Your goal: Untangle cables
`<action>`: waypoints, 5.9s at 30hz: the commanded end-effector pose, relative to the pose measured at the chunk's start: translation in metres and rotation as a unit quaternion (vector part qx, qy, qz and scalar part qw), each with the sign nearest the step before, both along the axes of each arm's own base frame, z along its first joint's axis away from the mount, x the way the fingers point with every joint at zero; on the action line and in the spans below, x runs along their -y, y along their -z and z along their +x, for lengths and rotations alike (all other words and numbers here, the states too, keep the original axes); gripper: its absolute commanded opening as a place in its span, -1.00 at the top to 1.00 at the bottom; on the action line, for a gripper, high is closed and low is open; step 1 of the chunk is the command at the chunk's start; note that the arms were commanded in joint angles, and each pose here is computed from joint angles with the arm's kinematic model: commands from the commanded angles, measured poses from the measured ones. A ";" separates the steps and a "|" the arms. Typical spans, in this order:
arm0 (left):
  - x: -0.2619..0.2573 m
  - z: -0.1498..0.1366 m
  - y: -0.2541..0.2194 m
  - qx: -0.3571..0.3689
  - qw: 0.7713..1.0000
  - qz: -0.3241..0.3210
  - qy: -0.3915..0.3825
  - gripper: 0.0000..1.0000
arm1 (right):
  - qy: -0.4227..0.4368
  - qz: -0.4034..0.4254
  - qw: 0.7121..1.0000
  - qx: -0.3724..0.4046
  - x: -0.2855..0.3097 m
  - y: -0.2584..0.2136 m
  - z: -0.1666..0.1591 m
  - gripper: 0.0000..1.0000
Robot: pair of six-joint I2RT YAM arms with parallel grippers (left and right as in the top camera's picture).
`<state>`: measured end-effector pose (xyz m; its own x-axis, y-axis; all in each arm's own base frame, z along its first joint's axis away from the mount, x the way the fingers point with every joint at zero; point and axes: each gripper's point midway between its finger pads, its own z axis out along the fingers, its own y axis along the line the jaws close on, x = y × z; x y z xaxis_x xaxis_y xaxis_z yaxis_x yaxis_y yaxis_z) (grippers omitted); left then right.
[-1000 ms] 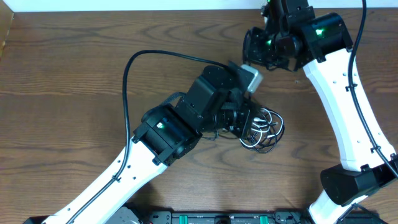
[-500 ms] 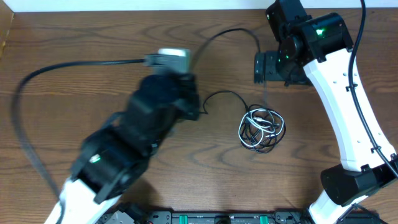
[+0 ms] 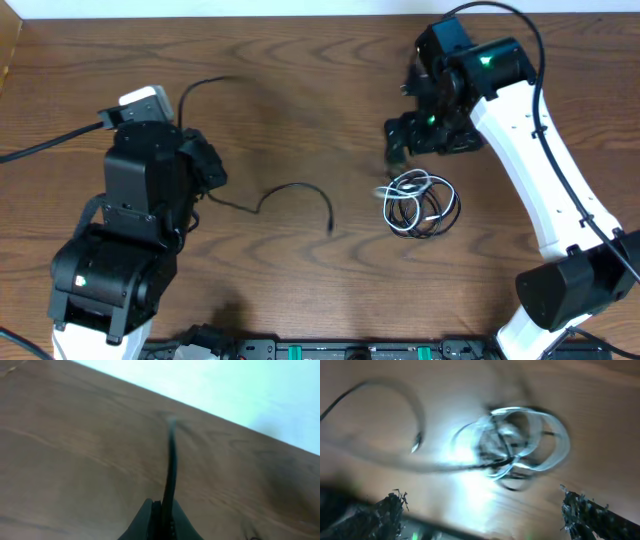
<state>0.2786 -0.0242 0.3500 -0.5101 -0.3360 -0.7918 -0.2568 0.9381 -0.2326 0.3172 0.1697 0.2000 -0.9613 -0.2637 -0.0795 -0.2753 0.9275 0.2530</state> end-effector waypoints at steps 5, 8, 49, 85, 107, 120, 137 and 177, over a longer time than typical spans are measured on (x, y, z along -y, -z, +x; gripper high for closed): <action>-0.018 -0.001 -0.003 -0.002 0.999 -0.001 -0.041 0.85 | -0.027 0.027 0.999 -0.010 -0.003 0.001 -0.005 -0.98; -0.022 -0.001 -0.003 -0.002 0.998 -0.010 -0.055 0.85 | -0.006 0.000 1.000 -0.028 0.006 0.016 -0.009 -0.99; -0.090 -0.018 -0.002 -0.009 0.981 0.019 -0.191 0.85 | 0.243 -0.224 0.944 -0.011 0.102 0.159 -0.012 -0.45; -0.131 -0.040 0.018 -0.049 0.960 -0.032 -0.273 0.85 | 0.217 -0.050 0.974 -0.030 0.083 0.073 0.031 -0.56; -0.124 -0.037 0.020 -0.051 0.964 -0.046 -0.256 0.85 | 0.265 -0.157 0.951 0.009 0.099 0.181 0.007 -0.47; -0.124 -0.037 0.020 -0.051 0.964 -0.046 -0.256 0.85 | 0.321 -0.269 0.906 0.058 0.160 0.104 0.035 -0.46; -0.124 -0.037 0.020 -0.051 0.964 -0.046 -0.256 0.85 | 0.279 -0.110 0.954 -0.009 0.087 0.161 0.017 -0.58; -0.124 -0.037 0.023 -0.057 0.964 -0.046 -0.257 0.85 | 0.466 -0.278 0.828 0.139 0.240 -0.019 0.064 -0.05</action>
<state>0.2423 0.0968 0.3182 -0.3684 -0.6308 -0.6829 -0.7045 0.6687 -0.2377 0.3672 -0.0516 0.1686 -0.7923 0.5292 -0.3036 0.5999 0.7662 -0.2302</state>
